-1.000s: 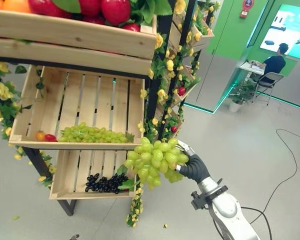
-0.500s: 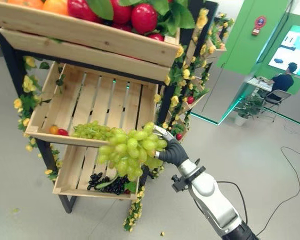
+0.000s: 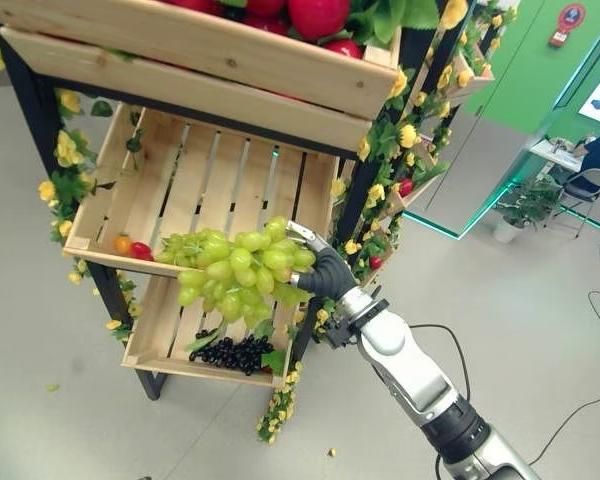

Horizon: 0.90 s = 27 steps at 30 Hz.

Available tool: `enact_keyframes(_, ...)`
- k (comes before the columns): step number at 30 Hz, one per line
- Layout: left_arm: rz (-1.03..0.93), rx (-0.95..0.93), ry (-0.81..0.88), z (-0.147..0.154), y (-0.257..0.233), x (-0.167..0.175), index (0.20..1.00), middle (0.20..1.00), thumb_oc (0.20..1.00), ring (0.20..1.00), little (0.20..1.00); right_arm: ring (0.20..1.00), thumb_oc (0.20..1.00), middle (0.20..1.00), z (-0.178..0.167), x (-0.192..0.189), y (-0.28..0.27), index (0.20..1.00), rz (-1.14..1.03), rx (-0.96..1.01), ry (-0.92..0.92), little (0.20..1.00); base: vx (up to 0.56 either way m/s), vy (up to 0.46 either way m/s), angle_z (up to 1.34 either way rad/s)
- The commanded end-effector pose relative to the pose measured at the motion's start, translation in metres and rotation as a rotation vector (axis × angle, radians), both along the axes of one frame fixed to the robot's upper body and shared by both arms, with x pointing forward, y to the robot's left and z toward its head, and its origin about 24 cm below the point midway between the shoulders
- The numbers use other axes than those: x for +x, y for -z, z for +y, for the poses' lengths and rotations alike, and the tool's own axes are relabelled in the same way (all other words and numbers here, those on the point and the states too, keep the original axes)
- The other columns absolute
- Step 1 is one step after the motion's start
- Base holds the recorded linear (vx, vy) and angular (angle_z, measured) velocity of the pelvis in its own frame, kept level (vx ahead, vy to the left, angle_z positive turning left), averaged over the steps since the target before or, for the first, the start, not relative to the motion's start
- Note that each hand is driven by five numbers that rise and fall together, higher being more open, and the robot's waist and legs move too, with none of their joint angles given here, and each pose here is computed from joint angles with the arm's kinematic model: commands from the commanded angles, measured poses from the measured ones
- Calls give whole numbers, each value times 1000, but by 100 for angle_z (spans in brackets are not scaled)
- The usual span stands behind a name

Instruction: Pick up the fruits from the basket on one side to the basket on the other side

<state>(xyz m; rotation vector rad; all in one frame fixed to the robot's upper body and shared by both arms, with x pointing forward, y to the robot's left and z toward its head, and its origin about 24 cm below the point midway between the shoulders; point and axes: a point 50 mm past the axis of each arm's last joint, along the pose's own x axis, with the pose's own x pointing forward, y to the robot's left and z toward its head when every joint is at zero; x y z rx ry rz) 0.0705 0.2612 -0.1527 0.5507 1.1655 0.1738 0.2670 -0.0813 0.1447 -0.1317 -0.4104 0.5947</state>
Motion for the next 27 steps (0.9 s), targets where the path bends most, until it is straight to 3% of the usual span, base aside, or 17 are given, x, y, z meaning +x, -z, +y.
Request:
enact_keyframes(1, -13, -28, 62, -14, 2, 17, 1000, 1000, 1000, 1000, 1000, 200, 200, 200, 6, 8, -35, 200, -109, 111, -9, 200, 36, -10, 2)
enact_keyframes(27, 51, -105, 39, -29, 11, 1, 1000, 1000, 1000, 1000, 1000, 200, 200, 200, -16, 76, -85, 200, -140, 16, 164, 200, 5, 1, 3)
